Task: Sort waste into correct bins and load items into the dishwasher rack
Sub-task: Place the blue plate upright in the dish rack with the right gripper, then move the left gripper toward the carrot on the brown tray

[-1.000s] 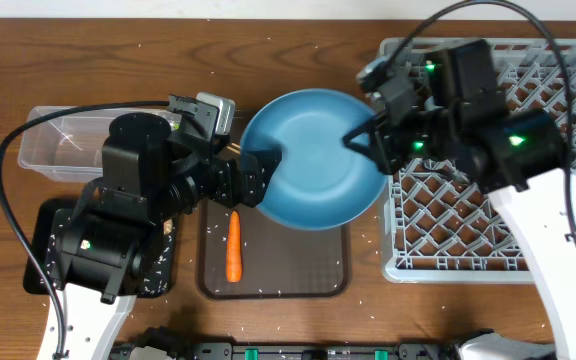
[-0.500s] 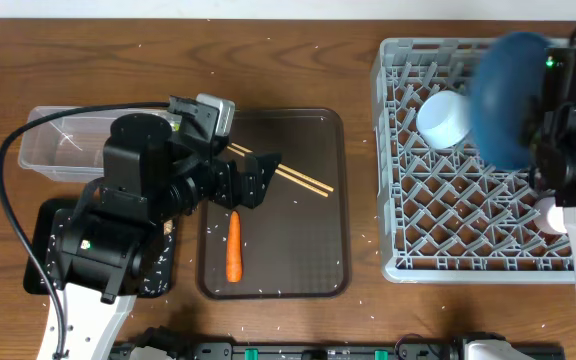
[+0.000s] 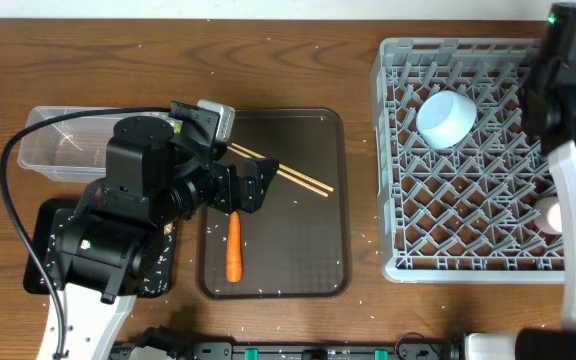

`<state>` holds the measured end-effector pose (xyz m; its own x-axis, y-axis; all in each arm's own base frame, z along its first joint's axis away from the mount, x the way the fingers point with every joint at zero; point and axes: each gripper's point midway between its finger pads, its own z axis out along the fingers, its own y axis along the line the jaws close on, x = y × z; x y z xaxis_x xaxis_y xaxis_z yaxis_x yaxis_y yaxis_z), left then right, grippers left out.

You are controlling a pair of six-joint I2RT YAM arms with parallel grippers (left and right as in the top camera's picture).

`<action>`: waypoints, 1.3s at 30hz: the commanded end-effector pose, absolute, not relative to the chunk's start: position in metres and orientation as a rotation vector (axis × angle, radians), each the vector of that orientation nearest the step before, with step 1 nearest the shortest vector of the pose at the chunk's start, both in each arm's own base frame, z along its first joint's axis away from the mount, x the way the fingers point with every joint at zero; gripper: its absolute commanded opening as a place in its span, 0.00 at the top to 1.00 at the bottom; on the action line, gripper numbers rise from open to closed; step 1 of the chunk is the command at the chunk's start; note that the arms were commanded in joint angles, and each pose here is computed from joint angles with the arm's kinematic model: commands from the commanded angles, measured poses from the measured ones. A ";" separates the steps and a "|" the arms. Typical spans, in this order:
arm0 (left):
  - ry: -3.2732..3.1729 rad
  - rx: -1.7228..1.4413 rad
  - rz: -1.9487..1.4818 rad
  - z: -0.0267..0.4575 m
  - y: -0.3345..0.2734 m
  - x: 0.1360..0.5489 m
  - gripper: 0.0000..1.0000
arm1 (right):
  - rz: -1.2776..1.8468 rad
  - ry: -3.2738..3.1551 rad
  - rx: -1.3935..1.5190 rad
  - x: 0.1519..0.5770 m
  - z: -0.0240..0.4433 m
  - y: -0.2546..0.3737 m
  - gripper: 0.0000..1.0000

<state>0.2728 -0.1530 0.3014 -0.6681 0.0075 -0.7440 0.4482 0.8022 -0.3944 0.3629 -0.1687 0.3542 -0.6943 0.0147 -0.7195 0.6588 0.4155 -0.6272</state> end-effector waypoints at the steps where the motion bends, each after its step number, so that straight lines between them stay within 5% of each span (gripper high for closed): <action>1: 2.186 0.339 -0.724 0.310 -0.153 0.273 0.02 | -1.431 2.103 0.506 0.372 0.336 -0.181 0.99; 21: 2.219 0.329 -0.713 0.302 -0.151 0.275 0.02 | -1.508 2.338 0.184 0.441 0.230 -0.172 0.96; 27: 2.266 0.322 -0.712 0.291 -0.151 0.275 0.02 | -1.509 2.337 0.175 0.442 0.230 -0.170 0.48; 39: 2.214 0.329 -0.713 0.302 -0.152 0.277 0.02 | -1.405 2.142 0.244 0.438 0.301 -0.138 0.32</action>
<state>0.2779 -0.1533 0.2915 -0.6922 0.0140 -0.7216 0.4306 0.8104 -0.3973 0.4512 -0.1470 0.2468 -0.8968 -0.1368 -0.4207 0.3239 0.4447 -0.8351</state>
